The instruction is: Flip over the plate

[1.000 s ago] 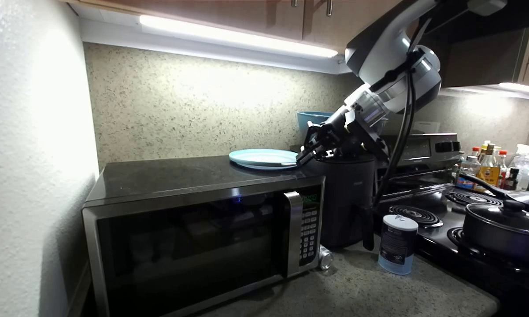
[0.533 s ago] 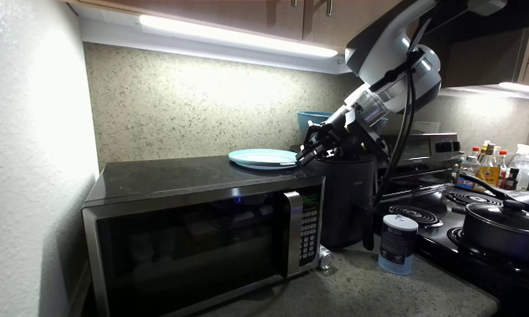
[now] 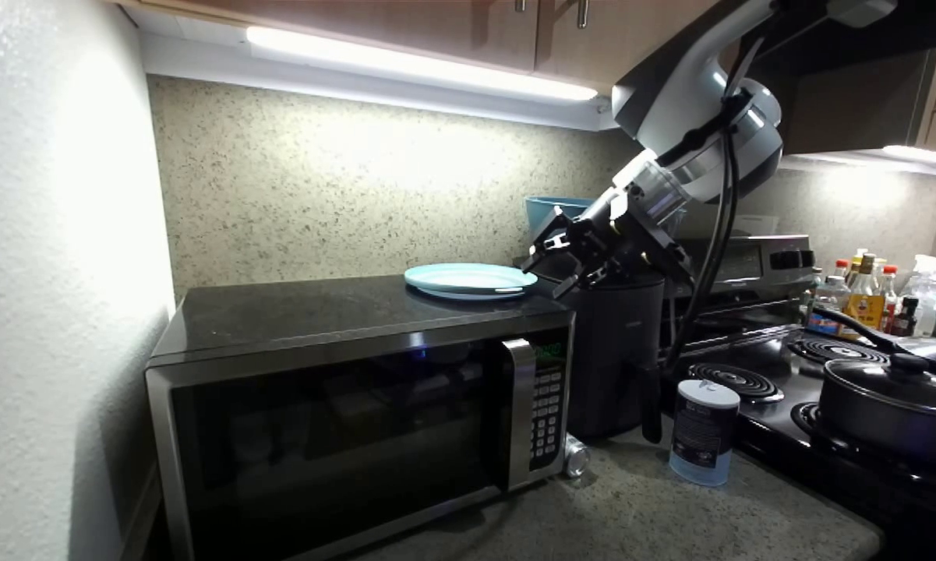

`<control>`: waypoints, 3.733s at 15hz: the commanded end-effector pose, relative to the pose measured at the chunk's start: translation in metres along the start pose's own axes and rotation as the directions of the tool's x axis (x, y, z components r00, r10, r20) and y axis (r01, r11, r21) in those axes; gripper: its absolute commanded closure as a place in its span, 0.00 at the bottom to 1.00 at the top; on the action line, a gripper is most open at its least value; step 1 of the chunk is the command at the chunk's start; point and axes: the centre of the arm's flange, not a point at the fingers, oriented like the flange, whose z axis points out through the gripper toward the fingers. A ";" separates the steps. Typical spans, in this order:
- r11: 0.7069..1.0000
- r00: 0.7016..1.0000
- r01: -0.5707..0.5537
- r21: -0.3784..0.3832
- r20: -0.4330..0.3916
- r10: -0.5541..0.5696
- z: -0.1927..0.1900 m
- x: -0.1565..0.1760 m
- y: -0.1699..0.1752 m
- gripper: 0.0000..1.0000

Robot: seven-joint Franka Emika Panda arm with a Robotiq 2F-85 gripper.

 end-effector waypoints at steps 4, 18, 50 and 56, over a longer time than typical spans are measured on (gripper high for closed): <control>0.999 0.997 -0.043 0.022 -0.066 0.045 0.009 0.017 0.016 0.00; 0.991 0.998 -0.051 0.127 0.049 0.045 0.022 0.018 -0.003 0.00; 0.986 0.993 0.020 0.165 0.109 -0.038 0.014 -0.002 -0.053 0.16; 0.988 0.987 -0.067 0.136 0.156 0.046 0.017 -0.010 -0.079 0.00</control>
